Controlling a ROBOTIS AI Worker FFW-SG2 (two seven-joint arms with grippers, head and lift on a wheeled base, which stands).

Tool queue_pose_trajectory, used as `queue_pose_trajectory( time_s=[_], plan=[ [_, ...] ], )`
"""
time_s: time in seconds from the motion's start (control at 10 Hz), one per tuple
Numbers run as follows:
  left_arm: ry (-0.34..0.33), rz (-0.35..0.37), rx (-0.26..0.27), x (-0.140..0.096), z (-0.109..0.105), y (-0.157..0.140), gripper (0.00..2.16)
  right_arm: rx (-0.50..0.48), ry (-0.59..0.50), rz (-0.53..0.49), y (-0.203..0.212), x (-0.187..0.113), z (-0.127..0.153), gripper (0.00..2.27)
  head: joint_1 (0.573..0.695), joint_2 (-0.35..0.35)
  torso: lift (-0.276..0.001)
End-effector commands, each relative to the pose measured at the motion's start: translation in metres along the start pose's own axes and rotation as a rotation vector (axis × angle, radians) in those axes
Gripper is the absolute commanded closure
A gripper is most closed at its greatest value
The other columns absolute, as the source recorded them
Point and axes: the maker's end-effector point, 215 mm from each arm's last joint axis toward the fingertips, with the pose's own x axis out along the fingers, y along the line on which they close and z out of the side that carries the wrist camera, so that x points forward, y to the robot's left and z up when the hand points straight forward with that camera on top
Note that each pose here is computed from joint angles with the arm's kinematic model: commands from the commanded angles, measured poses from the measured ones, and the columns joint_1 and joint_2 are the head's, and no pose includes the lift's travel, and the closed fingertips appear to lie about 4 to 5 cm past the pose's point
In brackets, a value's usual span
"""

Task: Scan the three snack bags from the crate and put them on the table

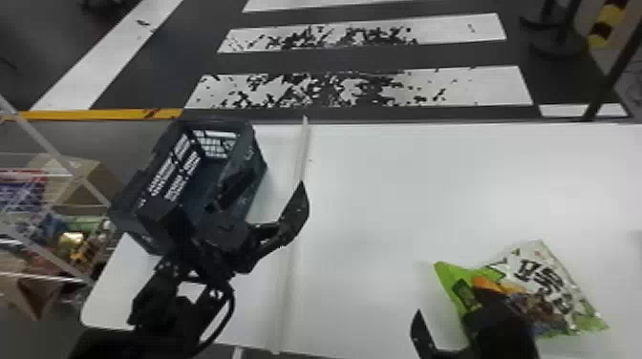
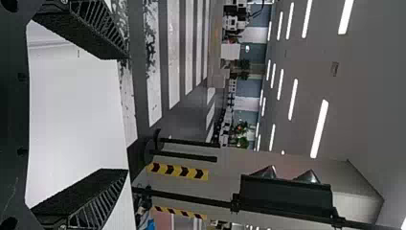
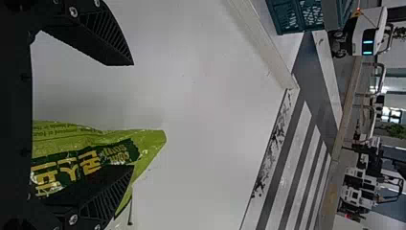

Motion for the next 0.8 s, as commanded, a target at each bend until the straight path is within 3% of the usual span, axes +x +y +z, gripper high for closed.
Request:
queue_pose_trajectory(
  time_s=[0.0, 0.3, 0.7],
  plan=[
    [0.005, -0.011, 0.01, -0.006, -0.005, -0.004, 0.03, -0.07, -0.009, -0.031, 0.001, 0.006, 0.014, 0.13, 0.695, 0.197, -0.094],
    [0.004, -0.031, 0.014, -0.011, -0.007, -0.01, 0.03, -0.24, 0.033, -0.14, -0.008, 0.031, 0.011, 0.13, 0.695, 0.193, -0.094],
    [0.024, -0.052, 0.024, -0.014, -0.014, -0.013, 0.03, -0.32, 0.06, -0.185, -0.019, 0.063, -0.001, 0.13, 0.695, 0.183, -0.094]
  ],
)
